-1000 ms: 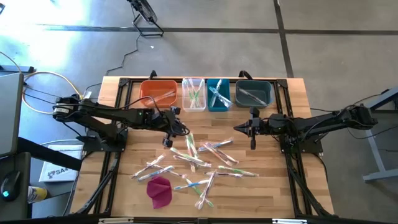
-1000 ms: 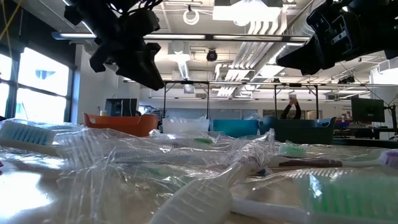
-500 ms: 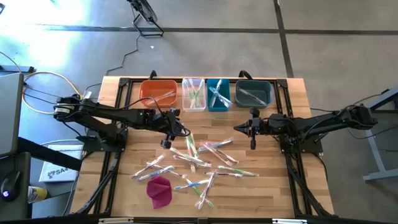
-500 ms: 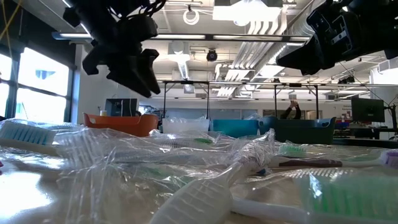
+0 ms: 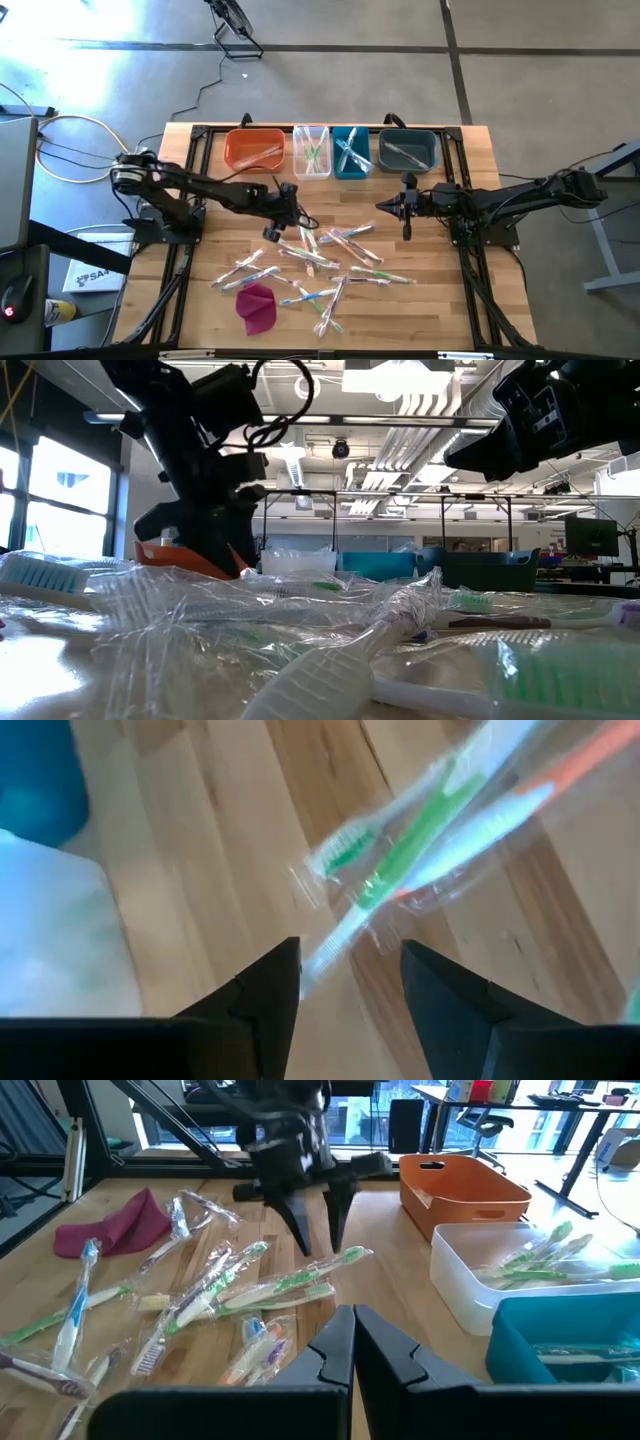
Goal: Pick & Place Toothbrushes
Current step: Put the green toothbrush into the transparent bin
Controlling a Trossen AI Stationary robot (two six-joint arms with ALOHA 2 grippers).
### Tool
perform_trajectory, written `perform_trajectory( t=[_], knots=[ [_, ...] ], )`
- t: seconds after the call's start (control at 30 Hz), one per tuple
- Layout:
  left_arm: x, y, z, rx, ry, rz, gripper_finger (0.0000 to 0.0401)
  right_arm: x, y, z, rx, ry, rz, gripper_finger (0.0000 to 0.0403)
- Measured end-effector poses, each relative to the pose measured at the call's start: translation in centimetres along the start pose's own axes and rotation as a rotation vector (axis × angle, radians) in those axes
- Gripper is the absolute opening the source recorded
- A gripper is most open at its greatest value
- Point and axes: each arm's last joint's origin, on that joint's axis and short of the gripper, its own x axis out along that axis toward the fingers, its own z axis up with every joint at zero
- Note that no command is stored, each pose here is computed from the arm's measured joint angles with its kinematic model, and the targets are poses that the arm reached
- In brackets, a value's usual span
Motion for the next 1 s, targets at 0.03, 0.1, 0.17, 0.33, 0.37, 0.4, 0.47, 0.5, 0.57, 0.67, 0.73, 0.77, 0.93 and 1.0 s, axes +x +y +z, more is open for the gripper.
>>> perform_trajectory(
  t=[0.03,0.1,0.17,0.33,0.37,0.4,0.47,0.5,0.57,0.67,0.73,0.77,0.93,1.0],
  knots=[
    [0.1,-0.1,-0.1,0.011,0.011,-0.002,0.0166,0.0,0.0,0.0,0.0,0.0,0.0,0.0003],
    [0.3,0.0,0.1,0.015,-0.003,0.009,0.0166,0.0,0.0,0.0,-0.001,0.0,-0.002,0.0003],
    [0.3,0.0,0.1,0.016,-0.005,0.01,0.0166,0.0,0.0,0.0,-0.004,0.0,-0.015,0.0003],
    [0.8,0.0,0.2,0.014,-0.011,0.015,0.0166,0.0,-0.1,0.0,-0.005,0.004,-0.05,0.0002],
    [1.0,-0.1,0.1,0.016,0.0,0.01,0.0166,0.0,-0.1,0.0,-0.005,0.005,-0.049,0.0002],
    [1.3,-0.2,0.0,0.018,0.008,0.006,0.0166,0.0,-0.1,0.0,-0.005,0.004,-0.049,0.0002],
    [1.9,-0.4,-0.1,0.021,0.019,0.0,0.0166,0.0,-0.1,0.0,-0.004,0.004,-0.046,0.0002],
    [2.2,-0.5,-0.2,0.023,0.032,-0.008,0.0166,0.0,-0.1,0.0,-0.004,0.004,-0.045,0.0002],
    [2.6,-0.6,-0.2,0.022,0.032,-0.007,0.0166,0.0,-0.1,0.0,-0.004,0.004,-0.045,0.0002],
    [2.6,-0.5,-0.2,0.018,0.032,0.006,0.0166,0.0,-0.1,0.0,-0.004,0.003,-0.045,0.0002],
    [2.7,-0.4,-0.1,0.016,0.029,0.031,0.0166,0.0,-0.1,0.0,-0.004,0.003,-0.045,0.0002],
    [2.7,-0.4,0.0,0.015,0.027,0.038,0.0166,0.0,-0.1,0.0,-0.004,0.003,-0.046,0.0002],
    [2.7,-0.4,0.0,0.014,0.024,0.041,0.0165,0.0,-0.1,0.0,-0.004,0.003,-0.046,0.0002],
    [2.7,-0.4,0.0,0.014,0.027,0.039,0.016,0.0,-0.1,0.0,-0.004,0.003,-0.045,0.0002]
  ],
)
